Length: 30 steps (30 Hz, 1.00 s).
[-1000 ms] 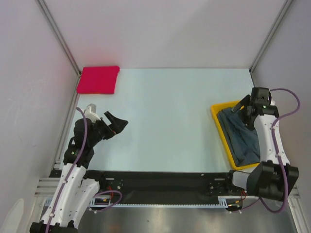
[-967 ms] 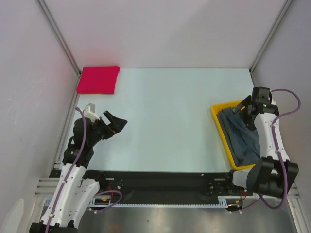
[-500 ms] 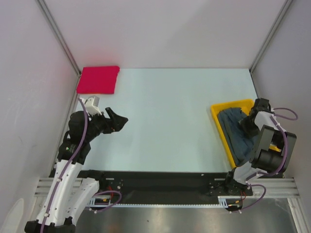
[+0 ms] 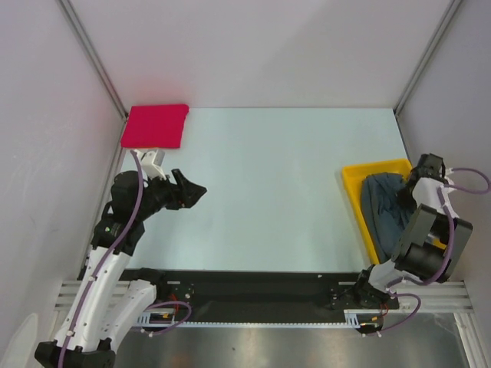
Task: Fold and stack the t-shirts
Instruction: Grab the tshirt from the pile, then move the tshirt to the center of the board
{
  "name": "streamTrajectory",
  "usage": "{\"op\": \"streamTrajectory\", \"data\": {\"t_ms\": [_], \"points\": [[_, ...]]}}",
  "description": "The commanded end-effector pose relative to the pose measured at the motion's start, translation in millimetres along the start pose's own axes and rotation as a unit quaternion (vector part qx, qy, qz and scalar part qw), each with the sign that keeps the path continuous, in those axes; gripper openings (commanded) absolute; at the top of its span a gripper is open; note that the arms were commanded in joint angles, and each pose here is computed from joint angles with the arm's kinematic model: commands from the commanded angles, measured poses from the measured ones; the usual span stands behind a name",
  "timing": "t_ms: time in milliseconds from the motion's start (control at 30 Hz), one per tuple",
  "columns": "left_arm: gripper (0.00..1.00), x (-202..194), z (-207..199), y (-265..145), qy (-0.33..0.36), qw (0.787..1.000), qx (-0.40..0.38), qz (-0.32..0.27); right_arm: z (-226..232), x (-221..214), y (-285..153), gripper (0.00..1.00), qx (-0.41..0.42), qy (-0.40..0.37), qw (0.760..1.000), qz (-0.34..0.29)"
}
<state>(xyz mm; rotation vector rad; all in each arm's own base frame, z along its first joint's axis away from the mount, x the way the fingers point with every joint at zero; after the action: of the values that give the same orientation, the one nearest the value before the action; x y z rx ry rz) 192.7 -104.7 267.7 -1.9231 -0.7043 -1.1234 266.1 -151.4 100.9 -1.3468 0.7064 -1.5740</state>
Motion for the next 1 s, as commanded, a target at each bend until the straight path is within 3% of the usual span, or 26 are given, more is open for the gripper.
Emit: {"op": "streamTrajectory", "data": {"t_ms": [0,133,200,300,467,600,667,700,733,800,833,900,967], "points": [[0.75,15,-13,-4,-0.005,1.000,-0.027,-0.009,46,16,-87,0.00,0.083,-0.028,0.994,-0.064],[0.78,16,-15,-4,-0.028,0.999,-0.023,0.007,91,8,-214,0.00,0.218,-0.065,0.966,-0.121],[0.82,17,-17,-4,-0.037,0.999,-0.027,0.013,97,0,-241,0.00,0.256,-0.087,0.954,-0.128],[0.85,15,-21,-5,-0.064,0.997,-0.032,0.032,108,-9,-321,0.00,0.373,-0.106,0.910,-0.148],[0.82,5,-24,-11,-0.107,0.992,-0.025,0.063,106,-37,-438,0.00,0.552,-0.144,0.809,-0.142],[0.82,12,-26,-26,-0.104,0.994,-0.013,0.021,90,-99,-501,0.00,0.653,-0.219,0.721,-0.073],[0.84,14,-25,-35,-0.108,0.994,0.007,0.001,89,-135,-500,0.00,0.667,-0.264,0.696,-0.029],[0.84,15,-25,-37,-0.109,0.994,0.010,-0.002,89,-159,-491,0.08,0.665,-0.296,0.686,0.002],[0.88,15,-24,-38,-0.111,0.994,0.019,-0.004,83,-182,-488,0.23,0.671,-0.309,0.671,0.063],[0.94,12,-18,-41,-0.123,0.991,0.048,0.007,71,-231,-448,0.53,0.631,-0.356,0.675,0.136],[0.96,10,-14,-42,-0.131,0.989,0.068,0.011,59,-249,-439,0.56,0.626,-0.387,0.647,0.200],[0.95,2,-4,-45,-0.147,0.982,0.119,0.027,42,-273,-396,0.67,0.570,-0.434,0.655,0.241],[0.92,-3,1,-43,-0.155,0.978,0.134,0.034,34,-271,-354,0.69,0.510,-0.463,0.676,0.262]]}}
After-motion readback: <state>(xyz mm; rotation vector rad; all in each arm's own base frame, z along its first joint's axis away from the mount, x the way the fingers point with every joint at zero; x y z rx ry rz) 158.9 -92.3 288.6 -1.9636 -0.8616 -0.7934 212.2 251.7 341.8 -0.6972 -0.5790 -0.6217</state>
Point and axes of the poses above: each gripper's point midway between its finger pads, its own y axis out along the fingers, its own z axis along the line the jaws close on, x = y × z, the point moved 5 cm from there along -y, back along the fingers, and after that the axes turned 15 degrees about y, right-handed, at the moved point
